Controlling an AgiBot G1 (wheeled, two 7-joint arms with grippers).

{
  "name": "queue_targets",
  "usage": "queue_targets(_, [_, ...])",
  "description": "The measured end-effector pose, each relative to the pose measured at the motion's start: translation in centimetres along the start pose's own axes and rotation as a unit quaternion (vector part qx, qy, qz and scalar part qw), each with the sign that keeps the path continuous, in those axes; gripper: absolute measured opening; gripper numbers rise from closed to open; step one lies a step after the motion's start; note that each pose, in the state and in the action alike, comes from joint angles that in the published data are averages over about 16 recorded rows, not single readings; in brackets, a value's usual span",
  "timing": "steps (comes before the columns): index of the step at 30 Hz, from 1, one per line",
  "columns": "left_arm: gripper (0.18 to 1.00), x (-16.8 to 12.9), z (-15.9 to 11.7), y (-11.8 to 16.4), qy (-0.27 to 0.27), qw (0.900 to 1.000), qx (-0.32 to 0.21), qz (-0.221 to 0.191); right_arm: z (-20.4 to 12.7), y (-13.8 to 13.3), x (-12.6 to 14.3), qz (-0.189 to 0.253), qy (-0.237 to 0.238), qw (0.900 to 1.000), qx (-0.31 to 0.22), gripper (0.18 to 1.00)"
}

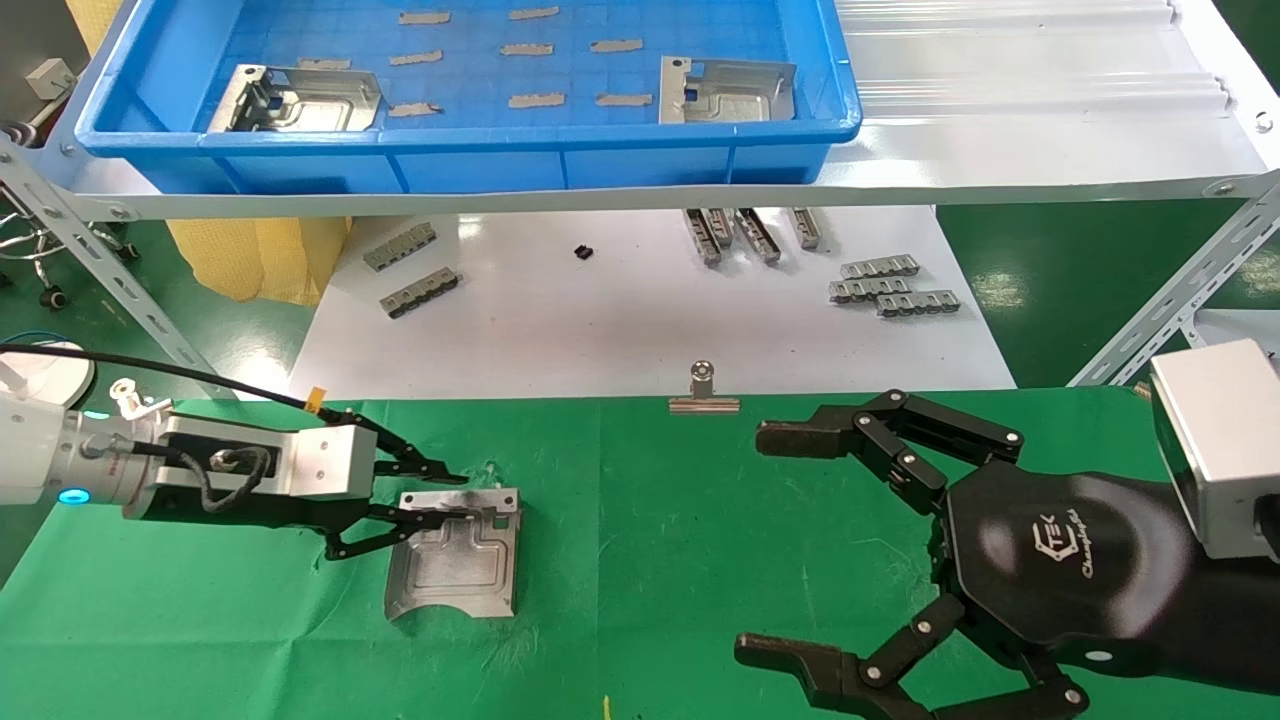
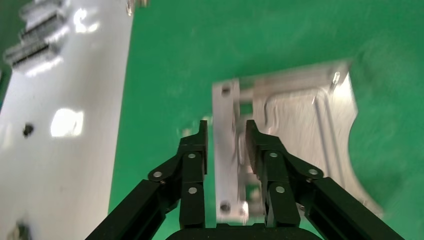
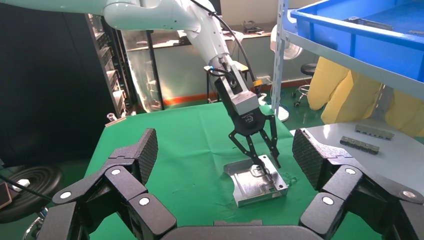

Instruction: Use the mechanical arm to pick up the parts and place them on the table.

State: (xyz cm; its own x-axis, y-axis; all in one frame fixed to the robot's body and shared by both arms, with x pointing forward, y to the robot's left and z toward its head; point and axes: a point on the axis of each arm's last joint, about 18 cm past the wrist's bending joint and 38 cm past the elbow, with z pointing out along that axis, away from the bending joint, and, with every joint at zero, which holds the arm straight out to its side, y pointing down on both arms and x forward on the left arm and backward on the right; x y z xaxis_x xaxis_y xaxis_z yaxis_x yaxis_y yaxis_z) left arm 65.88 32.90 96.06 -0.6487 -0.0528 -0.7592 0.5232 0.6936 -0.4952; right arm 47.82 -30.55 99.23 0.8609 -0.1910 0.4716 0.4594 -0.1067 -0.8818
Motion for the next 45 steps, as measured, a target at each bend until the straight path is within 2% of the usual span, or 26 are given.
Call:
queue_targets(9, [0.439, 0.5, -0.5, -1.3, -0.023, 0.9937, 0.08, -0.074, 0.0, 0.0, 0.0, 0.0, 0.0, 1.0, 0.0, 0.999])
queue_targets(16, [0.582, 0.8, -0.7, -1.5, -0.04, 0.9841, 0.12, -0.124, 0.0, 0.0, 0.0, 0.0, 0.0, 1.0, 0.0, 1.0])
queue_targets(25, [0.786, 1.0, -0.8, -1.7, -0.044, 0.9811, 0.135, -0.132, 0.0, 0.0, 0.0, 0.0, 0.0, 1.0, 0.0, 1.0])
queue_targets(31, [0.89, 1.2, -1.1, -2.1, -0.047, 0.9776, 0.152, -0.138, 0.0, 0.0, 0.0, 0.0, 0.0, 1.0, 0.0, 1.0])
queue_targets(37, [0.956, 1.6, -1.6, -2.7, -0.05, 0.9722, 0.175, -0.148, 0.0, 0.0, 0.0, 0.0, 0.0, 1.0, 0.0, 1.0])
queue_targets(45, [0.994, 2.4, -2.7, -3.8, -0.051, 0.9648, 0.204, -0.158, 0.0, 0.0, 0.0, 0.0, 0.0, 1.0, 0.0, 1.0])
